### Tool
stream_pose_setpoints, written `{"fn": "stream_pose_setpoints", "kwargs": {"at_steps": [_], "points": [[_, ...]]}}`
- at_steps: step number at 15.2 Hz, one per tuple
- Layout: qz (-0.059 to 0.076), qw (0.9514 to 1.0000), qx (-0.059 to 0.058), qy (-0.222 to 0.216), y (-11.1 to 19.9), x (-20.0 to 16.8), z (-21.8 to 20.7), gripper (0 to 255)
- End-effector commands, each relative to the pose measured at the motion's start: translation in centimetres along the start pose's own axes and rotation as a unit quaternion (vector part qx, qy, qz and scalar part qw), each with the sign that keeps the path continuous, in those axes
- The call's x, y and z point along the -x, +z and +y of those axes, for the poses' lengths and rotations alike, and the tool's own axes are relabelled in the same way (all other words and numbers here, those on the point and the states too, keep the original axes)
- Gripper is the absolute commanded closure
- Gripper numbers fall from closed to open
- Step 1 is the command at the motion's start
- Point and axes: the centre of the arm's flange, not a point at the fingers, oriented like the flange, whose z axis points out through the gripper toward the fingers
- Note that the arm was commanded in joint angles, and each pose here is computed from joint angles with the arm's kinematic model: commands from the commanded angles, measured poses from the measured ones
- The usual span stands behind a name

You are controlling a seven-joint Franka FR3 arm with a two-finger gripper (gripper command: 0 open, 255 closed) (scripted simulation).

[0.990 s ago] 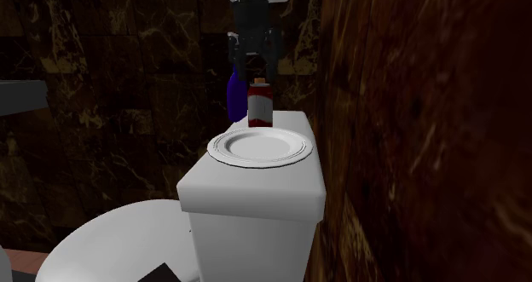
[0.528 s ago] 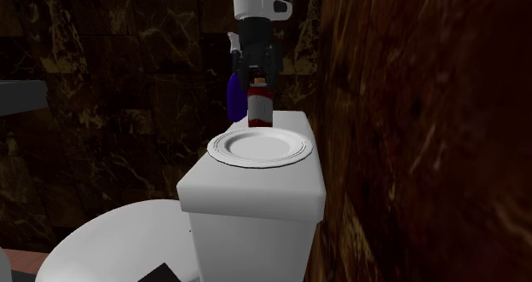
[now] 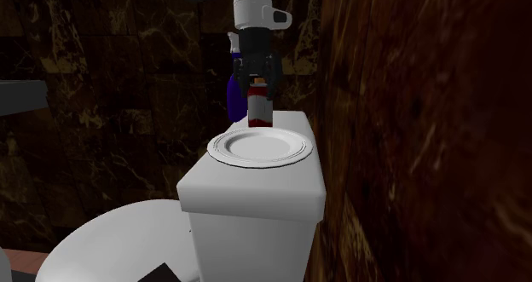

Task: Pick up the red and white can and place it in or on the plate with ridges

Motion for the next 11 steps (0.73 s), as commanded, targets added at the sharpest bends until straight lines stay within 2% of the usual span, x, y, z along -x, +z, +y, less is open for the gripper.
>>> {"fn": "stream_pose_setpoints", "kwargs": {"at_steps": [1,2,3,11], "points": [[0.0,1.0,0.0,0.0,0.01,0.0,0.0,0],[0.0,1.0,0.0,0.0,0.0,0.0,0.0,0],[0.0,1.0,0.0,0.0,0.0,0.0,0.0,255],[0.0,1.0,0.0,0.0,0.0,0.0,0.01,255]]}}
